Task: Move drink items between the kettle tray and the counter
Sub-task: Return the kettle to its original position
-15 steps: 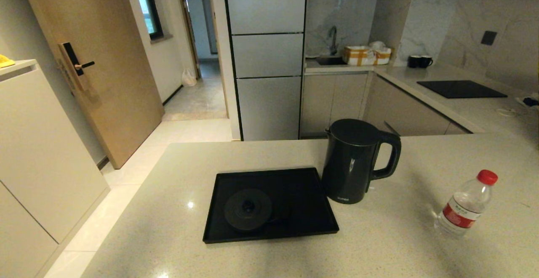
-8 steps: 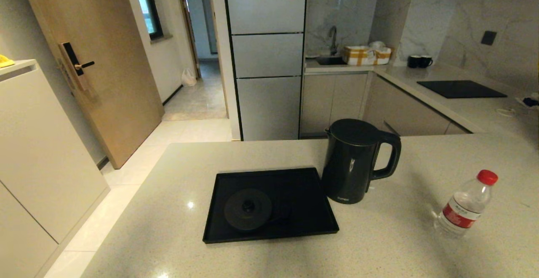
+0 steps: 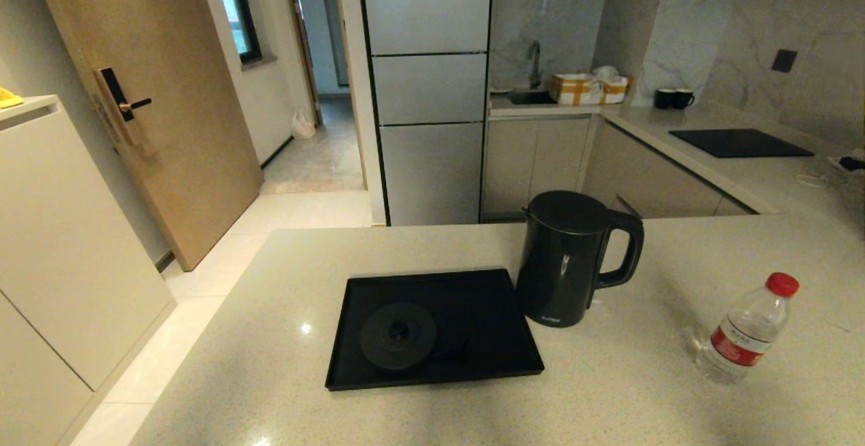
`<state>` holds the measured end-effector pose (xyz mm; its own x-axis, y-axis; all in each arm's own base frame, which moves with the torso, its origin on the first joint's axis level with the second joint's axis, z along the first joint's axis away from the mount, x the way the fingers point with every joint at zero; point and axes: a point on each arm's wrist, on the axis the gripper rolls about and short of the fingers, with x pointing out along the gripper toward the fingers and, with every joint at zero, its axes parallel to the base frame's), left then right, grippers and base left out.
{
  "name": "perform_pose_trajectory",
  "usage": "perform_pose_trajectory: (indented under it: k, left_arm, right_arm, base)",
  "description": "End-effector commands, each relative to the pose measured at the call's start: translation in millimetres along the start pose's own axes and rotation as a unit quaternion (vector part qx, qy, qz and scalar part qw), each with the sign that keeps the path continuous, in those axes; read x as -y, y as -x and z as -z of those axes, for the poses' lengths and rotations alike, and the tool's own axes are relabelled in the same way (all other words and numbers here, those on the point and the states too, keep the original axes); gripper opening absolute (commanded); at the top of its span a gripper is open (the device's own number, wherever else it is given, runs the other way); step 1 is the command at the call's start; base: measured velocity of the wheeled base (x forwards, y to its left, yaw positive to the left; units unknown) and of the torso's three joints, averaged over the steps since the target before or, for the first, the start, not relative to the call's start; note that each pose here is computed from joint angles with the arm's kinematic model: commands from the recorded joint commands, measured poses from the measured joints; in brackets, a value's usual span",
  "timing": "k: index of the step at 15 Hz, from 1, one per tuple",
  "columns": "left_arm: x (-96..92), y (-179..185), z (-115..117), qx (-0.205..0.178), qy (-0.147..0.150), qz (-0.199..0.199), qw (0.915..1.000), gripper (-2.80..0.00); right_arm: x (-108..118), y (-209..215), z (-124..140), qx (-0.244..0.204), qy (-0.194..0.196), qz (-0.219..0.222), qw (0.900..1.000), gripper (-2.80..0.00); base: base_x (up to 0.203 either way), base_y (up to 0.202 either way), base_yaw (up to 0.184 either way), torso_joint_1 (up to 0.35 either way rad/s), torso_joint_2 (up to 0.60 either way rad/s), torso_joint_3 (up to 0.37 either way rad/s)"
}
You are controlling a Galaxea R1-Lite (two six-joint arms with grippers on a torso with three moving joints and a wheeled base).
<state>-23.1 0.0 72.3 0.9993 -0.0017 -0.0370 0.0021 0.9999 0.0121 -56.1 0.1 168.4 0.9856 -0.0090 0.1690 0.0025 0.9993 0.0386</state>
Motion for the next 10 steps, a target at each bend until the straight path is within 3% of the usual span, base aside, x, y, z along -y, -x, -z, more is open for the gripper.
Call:
perform_pose_trajectory:
  k: [1,4,10]
  left_arm:
    - [0.0,0,0,0.000,0.000,0.000,1.0000,-2.80]
    - [0.0,0,0,0.000,0.000,0.000,1.0000,-2.80]
    - [0.0,0,0,0.000,0.000,0.000,1.0000,-2.80]
  right_arm:
    - [-2,19,-52,-0.002,-0.018,-0.001,1.000,-2.80]
    - [-3,41,-66,-0.060,-0.052,0.003,0.997,-2.80]
    - [-2,44,-62,-0.083,-0.054,0.009,0.995,-2.80]
  base:
    - [0.000,0.000,0.000,0.000,0.00,0.000]
    - [0.000,0.000,0.000,0.000,0.00,0.000]
    - [0.000,0.000,0.000,0.000,0.00,0.000]
